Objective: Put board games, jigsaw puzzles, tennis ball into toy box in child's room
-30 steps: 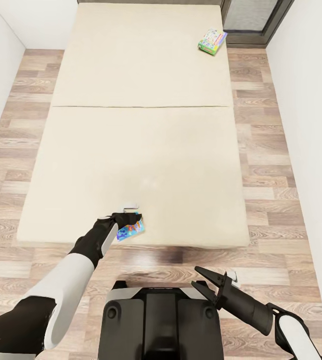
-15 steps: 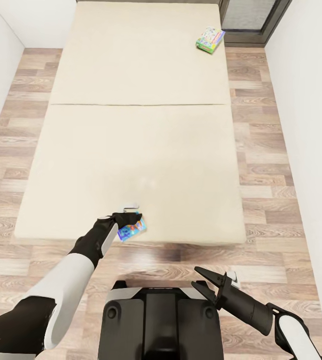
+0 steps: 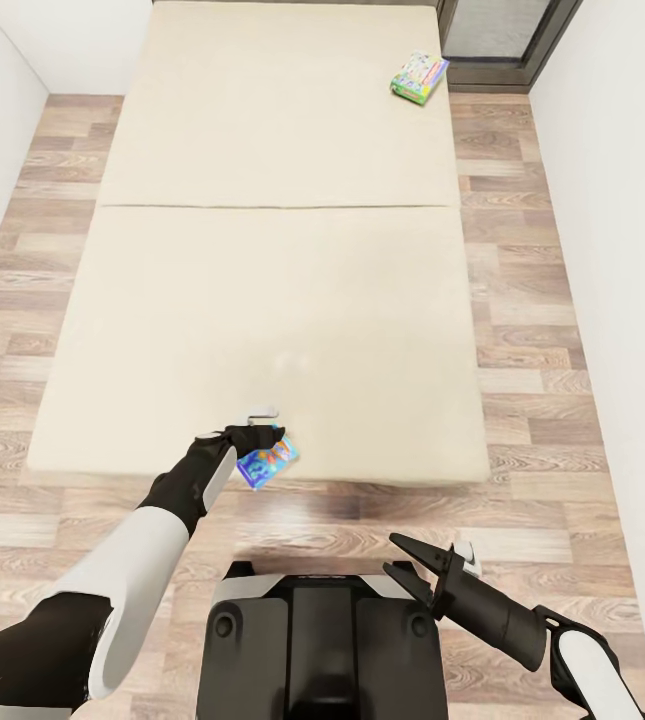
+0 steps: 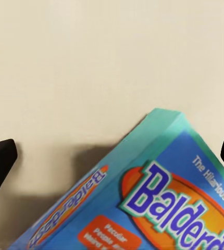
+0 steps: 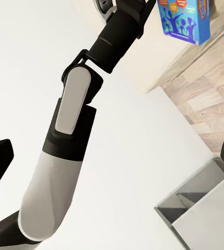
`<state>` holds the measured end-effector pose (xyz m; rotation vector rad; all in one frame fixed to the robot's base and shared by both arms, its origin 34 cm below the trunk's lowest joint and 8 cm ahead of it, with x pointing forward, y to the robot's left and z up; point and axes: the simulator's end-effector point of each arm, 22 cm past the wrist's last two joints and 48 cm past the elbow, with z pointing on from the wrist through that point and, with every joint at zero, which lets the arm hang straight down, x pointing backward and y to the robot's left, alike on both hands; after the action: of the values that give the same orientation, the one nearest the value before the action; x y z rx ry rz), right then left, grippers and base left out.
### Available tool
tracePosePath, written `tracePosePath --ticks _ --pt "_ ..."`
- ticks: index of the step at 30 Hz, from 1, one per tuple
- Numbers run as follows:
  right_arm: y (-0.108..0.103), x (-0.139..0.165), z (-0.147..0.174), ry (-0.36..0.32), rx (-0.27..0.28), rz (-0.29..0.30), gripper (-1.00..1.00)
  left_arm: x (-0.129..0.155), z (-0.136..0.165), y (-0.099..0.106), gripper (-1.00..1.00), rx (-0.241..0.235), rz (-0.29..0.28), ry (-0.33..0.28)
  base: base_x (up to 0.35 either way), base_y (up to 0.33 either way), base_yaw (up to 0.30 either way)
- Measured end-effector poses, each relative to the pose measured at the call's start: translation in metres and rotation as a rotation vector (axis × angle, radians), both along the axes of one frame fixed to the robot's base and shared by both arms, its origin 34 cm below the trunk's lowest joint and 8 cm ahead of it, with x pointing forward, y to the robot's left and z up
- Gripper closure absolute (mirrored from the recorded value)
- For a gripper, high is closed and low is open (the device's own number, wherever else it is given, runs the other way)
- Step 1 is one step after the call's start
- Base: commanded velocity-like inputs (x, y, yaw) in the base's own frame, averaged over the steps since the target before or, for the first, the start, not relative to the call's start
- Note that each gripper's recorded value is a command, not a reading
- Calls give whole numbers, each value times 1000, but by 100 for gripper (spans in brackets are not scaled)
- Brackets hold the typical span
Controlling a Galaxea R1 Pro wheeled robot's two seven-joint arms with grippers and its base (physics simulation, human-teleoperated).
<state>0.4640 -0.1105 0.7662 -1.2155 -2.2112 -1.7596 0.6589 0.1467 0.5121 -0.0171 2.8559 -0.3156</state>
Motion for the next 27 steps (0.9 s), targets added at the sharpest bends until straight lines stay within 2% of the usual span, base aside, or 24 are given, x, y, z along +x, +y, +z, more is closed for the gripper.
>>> tracePosePath --ticks 27 --pt "0 -2 -2 7 -9 6 -100 0 0 0 -100 2 -1 -1 -29 -6 0"
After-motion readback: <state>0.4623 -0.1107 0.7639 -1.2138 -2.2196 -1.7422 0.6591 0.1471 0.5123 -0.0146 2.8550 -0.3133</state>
